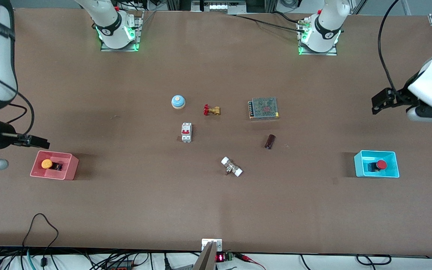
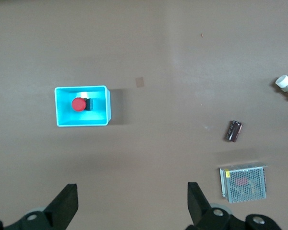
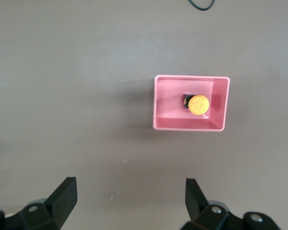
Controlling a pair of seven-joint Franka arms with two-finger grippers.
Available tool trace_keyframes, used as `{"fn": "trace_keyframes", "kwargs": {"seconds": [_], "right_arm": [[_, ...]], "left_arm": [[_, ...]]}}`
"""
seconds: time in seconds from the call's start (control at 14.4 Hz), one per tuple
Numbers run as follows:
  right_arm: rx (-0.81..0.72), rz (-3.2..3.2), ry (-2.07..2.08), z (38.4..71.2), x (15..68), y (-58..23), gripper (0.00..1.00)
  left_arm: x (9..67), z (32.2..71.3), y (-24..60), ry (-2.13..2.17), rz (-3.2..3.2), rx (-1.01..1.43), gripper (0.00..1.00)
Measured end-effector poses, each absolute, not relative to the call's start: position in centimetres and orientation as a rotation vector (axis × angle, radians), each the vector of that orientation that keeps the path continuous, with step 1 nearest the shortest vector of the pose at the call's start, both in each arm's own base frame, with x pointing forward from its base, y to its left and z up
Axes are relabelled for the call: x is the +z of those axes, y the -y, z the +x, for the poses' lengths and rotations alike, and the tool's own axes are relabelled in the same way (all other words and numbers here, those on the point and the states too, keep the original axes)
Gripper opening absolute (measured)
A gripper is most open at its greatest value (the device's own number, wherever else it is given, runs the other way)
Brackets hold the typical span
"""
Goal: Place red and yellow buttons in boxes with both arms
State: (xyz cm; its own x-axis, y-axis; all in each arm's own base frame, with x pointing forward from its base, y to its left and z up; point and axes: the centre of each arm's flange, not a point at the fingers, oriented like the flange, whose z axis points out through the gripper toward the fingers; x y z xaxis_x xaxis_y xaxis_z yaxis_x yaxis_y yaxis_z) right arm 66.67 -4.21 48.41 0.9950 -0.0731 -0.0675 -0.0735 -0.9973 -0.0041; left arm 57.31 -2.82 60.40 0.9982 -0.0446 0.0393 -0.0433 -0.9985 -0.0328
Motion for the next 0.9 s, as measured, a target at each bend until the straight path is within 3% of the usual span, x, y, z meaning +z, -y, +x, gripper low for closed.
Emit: {"fn": "trace_keyframes", "kwargs": {"seconds": [0.62, 0.9], "right_arm": [[0.12, -3.147, -0.061, 59.9, 59.0, 4.8, 1.0], [0.13, -3.151, -0.052, 57.9, 58.1, 4.9, 1.0]], "left_arm": [[65.0, 55.4, 0.8, 0.004, -3.156, -0.075, 1.0], [64.1, 56.0, -0.1, 0.028, -3.159, -0.049, 1.0]]}}
